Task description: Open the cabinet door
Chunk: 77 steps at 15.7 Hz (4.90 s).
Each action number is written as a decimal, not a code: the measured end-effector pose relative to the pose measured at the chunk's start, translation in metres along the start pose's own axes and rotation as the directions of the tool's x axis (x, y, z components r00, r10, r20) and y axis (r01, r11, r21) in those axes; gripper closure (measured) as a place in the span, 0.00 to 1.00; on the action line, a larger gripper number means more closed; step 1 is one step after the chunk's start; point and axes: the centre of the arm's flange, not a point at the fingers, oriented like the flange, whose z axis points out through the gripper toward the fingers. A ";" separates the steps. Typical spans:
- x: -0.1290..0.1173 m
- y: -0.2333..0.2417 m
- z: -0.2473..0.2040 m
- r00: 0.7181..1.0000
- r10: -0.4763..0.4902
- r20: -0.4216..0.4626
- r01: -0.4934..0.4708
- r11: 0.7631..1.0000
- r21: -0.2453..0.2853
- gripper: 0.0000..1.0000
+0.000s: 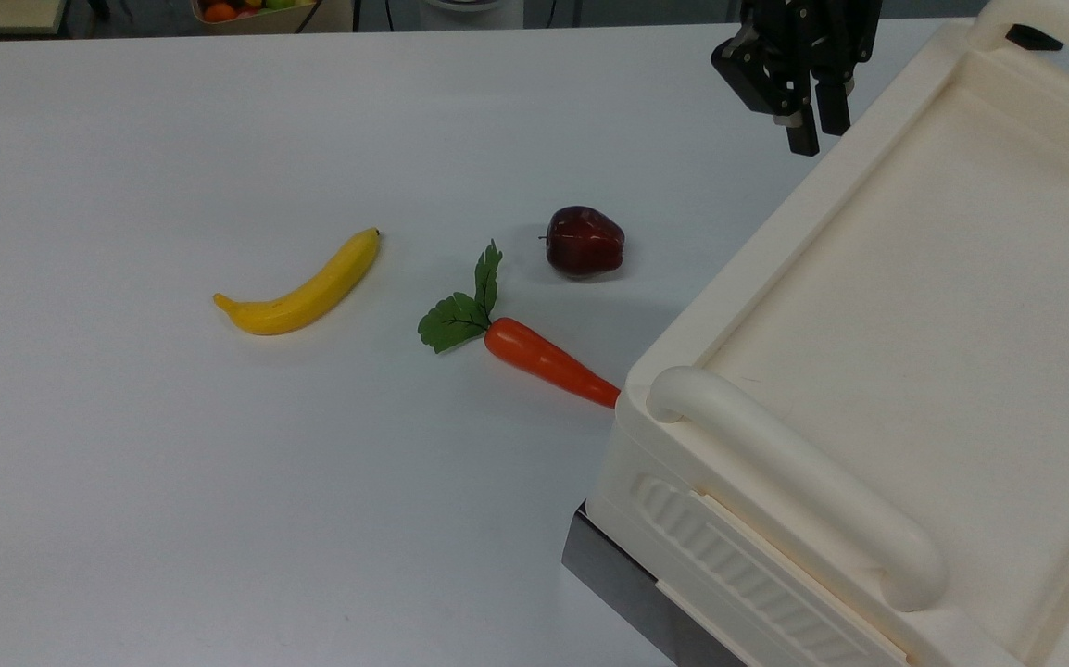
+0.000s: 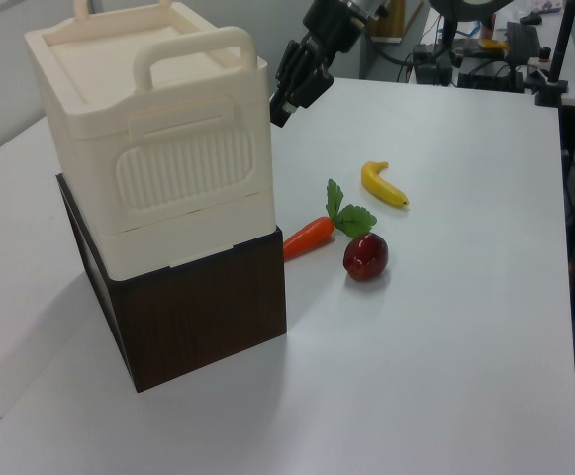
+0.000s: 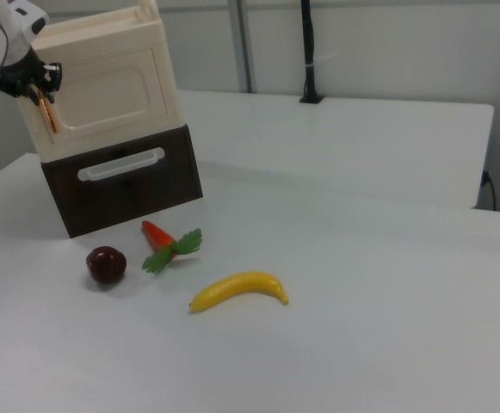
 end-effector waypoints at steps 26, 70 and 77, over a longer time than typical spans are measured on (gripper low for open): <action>-0.008 0.007 -0.007 0.998 0.009 0.059 -0.010 1.000 0.015 0.86; -0.079 0.190 -0.089 0.930 0.327 0.171 -0.281 0.927 -0.247 0.00; -0.123 0.191 -0.065 0.812 0.426 0.399 -0.335 0.900 -0.279 0.00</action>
